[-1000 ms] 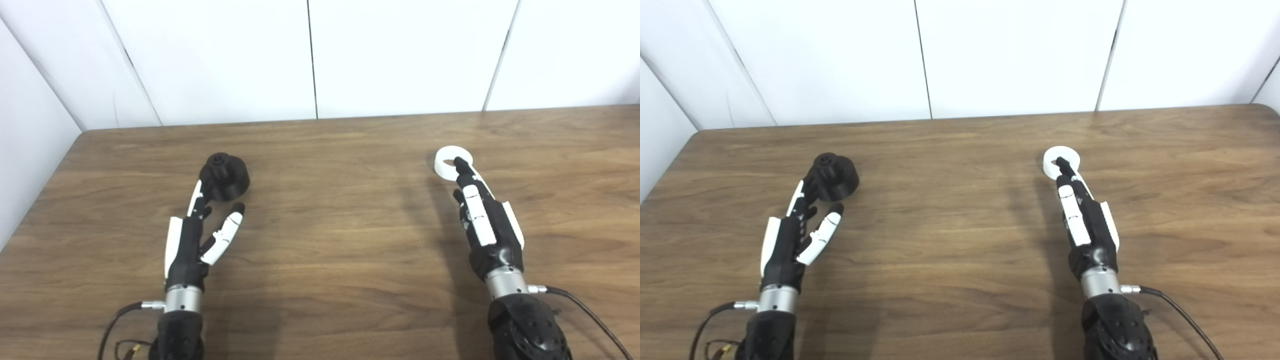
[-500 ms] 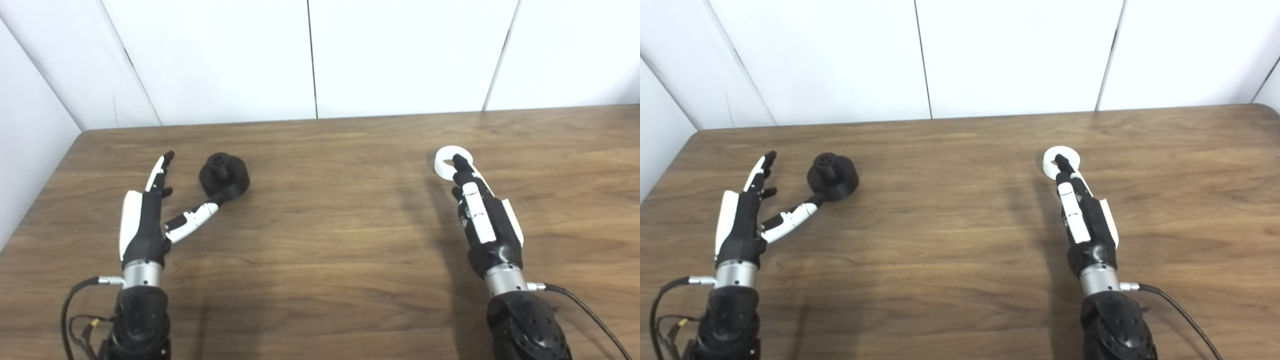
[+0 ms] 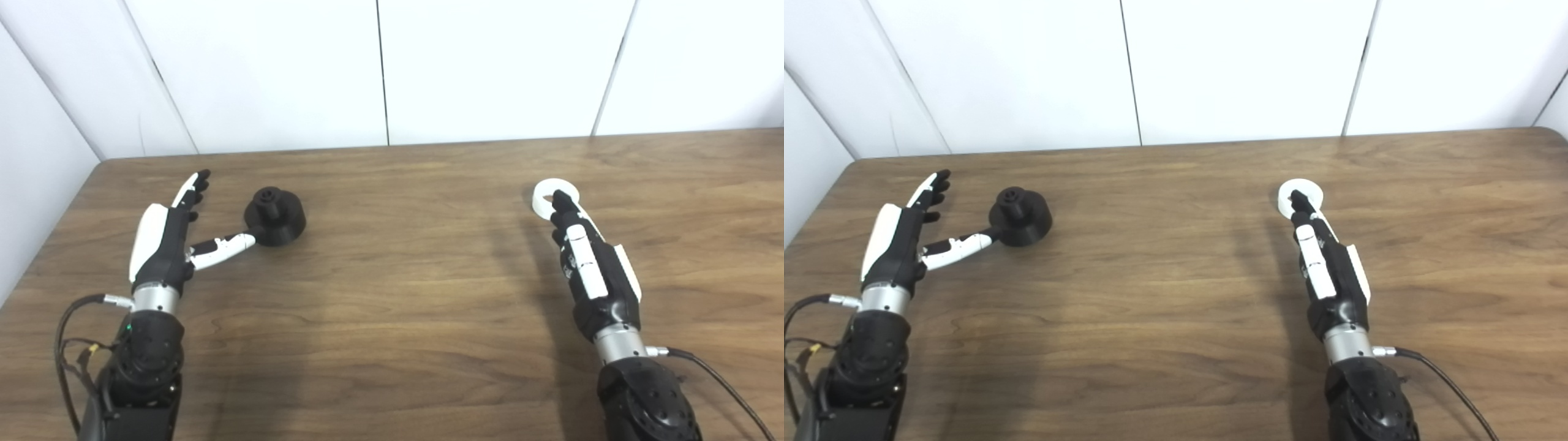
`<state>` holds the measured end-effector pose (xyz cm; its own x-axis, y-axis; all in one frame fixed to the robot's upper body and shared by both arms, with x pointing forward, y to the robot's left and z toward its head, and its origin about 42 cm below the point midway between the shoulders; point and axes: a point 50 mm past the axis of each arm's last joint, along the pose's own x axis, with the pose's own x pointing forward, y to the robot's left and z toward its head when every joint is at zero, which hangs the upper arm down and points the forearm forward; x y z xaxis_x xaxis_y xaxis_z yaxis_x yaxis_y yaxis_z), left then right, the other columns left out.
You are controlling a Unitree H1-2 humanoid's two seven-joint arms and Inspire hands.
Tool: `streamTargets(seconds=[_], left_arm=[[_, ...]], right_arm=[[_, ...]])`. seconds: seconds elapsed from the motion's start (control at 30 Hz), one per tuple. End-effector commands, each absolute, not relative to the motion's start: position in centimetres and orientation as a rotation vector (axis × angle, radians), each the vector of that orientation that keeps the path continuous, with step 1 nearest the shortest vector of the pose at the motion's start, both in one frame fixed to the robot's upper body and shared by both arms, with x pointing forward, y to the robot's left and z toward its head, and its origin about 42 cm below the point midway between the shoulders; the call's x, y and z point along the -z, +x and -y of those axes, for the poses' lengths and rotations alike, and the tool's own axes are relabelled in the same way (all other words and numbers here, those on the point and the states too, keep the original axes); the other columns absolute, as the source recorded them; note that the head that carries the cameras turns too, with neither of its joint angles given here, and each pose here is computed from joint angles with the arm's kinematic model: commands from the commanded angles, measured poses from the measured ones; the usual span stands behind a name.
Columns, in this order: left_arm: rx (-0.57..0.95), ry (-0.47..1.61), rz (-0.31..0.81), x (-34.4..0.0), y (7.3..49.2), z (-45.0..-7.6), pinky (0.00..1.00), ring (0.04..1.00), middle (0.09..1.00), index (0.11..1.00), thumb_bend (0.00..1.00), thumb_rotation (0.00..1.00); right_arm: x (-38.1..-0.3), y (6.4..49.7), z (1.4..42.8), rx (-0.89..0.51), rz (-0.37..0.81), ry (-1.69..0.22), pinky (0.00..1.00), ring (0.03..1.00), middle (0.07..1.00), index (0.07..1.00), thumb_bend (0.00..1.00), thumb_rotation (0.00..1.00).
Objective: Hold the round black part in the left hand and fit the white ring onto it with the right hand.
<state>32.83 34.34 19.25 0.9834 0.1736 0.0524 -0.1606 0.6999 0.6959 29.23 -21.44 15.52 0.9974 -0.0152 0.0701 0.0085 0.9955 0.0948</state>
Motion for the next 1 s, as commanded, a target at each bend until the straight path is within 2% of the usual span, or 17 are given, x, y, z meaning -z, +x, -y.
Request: streamTargets(seconds=[0.0,0.17,0.43,0.6,0.7,0.97], left_arm=[[-0.188,0.83,0.03,-21.9,34.4,-35.3,0.87,0.932,0.941,0.939,0.96,0.39],[-0.121,0.885,-0.022,-22.6,35.7,-35.9,0.88,0.947,0.944,0.923,1.0,0.37],[0.014,0.859,-0.149,-23.1,37.1,-36.2,0.88,0.957,0.953,0.925,1.0,0.43],[0.082,0.844,-0.177,-22.9,38.1,-36.2,0.89,0.964,0.962,0.926,1.0,0.39],[0.118,0.865,-0.198,-23.0,38.5,-36.3,0.87,0.96,0.966,0.935,1.0,0.41],[0.173,0.914,-0.212,-23.3,39.2,-36.2,0.92,0.986,0.977,0.957,1.0,0.43]], right_arm=[[-17.1,29.9,21.2,-0.009,0.152,0.09,1.0,0.97,0.959,0.909,0.45,0.81],[-17.2,29.8,21.3,-0.007,0.16,0.085,1.0,0.96,0.955,0.905,0.45,0.82],[-17.3,29.7,21.7,0.004,0.159,0.082,1.0,0.951,0.944,0.901,0.46,0.83],[-17.3,29.7,21.8,0.013,0.16,0.078,1.0,0.947,0.936,0.897,0.47,0.83],[-17.3,29.7,21.8,0.011,0.161,0.078,1.0,0.947,0.937,0.897,0.46,0.83],[-17.3,29.8,21.9,0.008,0.162,0.073,1.0,0.943,0.937,0.902,0.45,0.83]])
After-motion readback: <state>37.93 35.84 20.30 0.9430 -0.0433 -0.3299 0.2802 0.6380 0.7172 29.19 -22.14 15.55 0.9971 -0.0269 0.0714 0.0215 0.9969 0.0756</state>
